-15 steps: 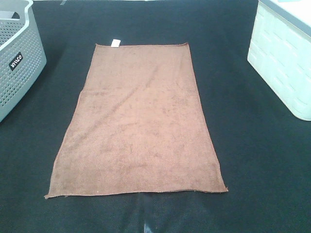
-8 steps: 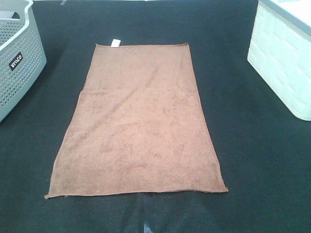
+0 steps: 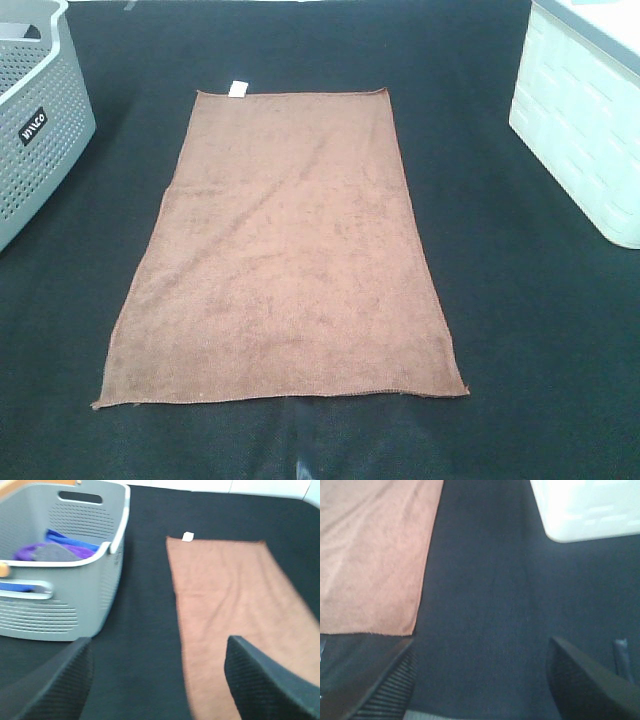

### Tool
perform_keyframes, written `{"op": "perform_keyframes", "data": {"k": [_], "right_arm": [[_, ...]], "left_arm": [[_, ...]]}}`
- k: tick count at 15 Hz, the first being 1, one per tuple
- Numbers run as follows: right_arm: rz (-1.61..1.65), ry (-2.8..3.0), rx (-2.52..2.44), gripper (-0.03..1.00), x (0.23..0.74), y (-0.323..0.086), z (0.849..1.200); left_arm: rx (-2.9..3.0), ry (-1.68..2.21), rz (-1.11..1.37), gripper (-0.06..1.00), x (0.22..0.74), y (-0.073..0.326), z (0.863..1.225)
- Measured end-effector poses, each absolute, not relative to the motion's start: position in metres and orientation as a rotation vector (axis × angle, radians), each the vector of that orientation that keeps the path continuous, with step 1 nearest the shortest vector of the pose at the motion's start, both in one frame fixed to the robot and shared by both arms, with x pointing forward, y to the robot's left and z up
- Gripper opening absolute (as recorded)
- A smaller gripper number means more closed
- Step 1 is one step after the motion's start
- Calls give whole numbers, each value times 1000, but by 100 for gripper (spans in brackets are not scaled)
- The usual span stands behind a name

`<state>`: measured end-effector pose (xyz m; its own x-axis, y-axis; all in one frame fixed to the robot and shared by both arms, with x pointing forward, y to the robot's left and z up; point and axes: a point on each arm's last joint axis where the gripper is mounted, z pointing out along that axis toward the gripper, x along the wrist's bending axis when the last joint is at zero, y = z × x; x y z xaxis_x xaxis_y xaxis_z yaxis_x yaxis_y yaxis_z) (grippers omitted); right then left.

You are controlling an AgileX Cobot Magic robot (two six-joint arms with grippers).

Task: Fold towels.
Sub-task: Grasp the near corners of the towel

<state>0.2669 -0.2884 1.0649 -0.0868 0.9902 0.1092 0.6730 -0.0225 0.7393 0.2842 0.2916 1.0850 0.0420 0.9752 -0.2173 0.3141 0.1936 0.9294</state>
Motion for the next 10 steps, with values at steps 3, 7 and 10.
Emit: {"op": "perform_keyframes", "data": {"k": [3, 7, 10], "right_arm": [[759, 1909, 1892, 69, 315, -286, 1065], [662, 2026, 2057, 69, 355, -278, 1049], [602, 2202, 2156, 69, 392, -266, 1022]], "left_arm": [[1190, 1637, 489, 70, 340, 281, 1078], [1324, 1780, 303, 70, 384, 275, 1048], [1441, 1887, 106, 70, 420, 268, 1009]]}}
